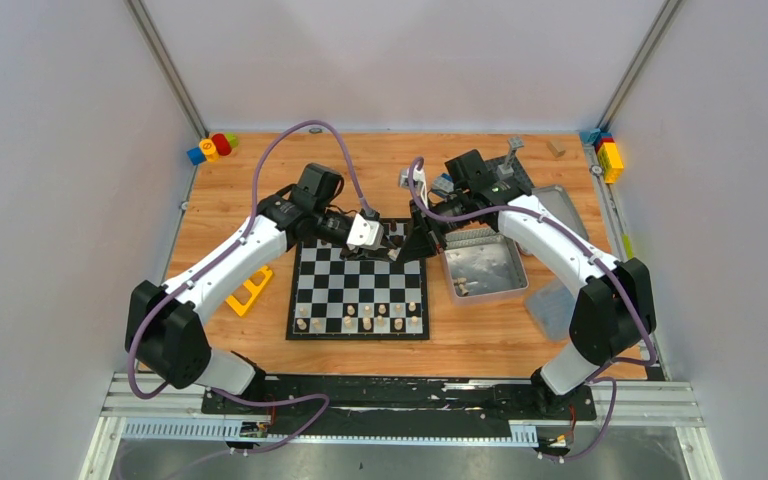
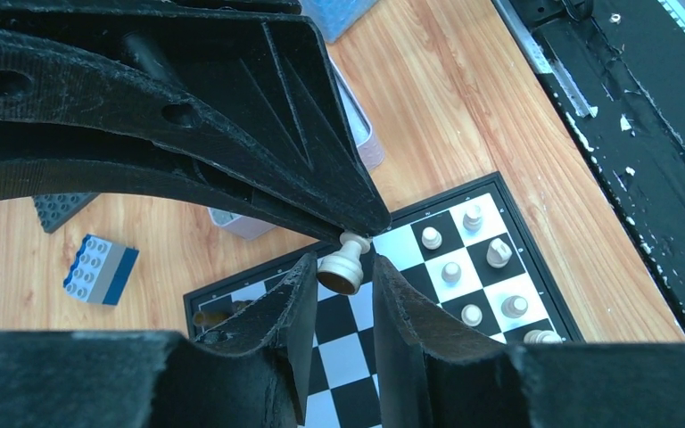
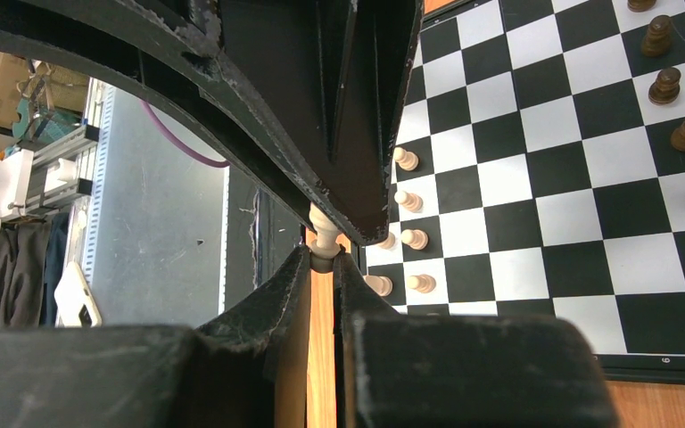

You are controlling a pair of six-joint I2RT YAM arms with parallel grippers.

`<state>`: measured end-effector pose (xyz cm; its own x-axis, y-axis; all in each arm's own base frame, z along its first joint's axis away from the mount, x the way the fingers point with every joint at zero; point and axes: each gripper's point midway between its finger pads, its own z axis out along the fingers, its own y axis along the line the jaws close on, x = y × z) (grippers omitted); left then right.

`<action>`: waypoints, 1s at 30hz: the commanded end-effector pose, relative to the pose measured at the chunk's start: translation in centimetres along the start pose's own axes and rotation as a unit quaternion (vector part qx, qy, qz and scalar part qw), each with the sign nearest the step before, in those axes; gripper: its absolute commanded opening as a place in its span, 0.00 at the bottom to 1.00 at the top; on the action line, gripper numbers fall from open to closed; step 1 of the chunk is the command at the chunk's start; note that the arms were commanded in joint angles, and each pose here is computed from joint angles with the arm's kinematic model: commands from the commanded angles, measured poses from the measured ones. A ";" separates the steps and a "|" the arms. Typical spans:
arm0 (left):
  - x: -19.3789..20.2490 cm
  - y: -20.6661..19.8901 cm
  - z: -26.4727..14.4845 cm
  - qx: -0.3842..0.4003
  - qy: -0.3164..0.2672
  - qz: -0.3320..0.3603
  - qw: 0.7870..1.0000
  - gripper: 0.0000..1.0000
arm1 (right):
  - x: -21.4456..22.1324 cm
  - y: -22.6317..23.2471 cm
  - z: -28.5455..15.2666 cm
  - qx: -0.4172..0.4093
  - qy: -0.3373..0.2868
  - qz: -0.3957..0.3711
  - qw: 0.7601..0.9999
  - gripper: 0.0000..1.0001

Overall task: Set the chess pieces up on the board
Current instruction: Place the chess piece on the chessboard.

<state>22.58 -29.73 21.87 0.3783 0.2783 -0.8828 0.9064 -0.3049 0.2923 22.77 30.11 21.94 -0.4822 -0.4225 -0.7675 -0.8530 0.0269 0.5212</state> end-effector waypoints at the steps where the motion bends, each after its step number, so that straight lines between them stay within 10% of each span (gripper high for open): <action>1: -1.6 0.3 -0.1 0.005 -0.014 0.014 1.000 0.35 | -0.8 0.2 0.0 -0.004 -0.005 -0.031 0.999 0.00; 11: -1.6 -0.2 -0.5 0.006 -0.003 0.016 1.000 0.27 | -0.6 -0.1 -0.1 0.004 0.003 -0.030 1.000 0.00; 18: -0.7 -0.6 -0.7 -0.005 0.015 -0.013 1.000 0.00 | -2.3 -0.3 -1.1 0.028 -0.007 -0.039 0.999 0.03; 30: -1.3 1.9 -0.8 -0.105 -0.008 -0.143 0.984 0.00 | -5.4 -0.1 -3.2 0.054 -0.038 -0.036 0.997 0.37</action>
<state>23.21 -29.44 22.56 0.2247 0.3334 -0.9156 0.9725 -0.1365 0.1889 24.59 29.68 24.08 -0.4774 -0.4145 -0.7748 -0.8686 0.0893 0.4874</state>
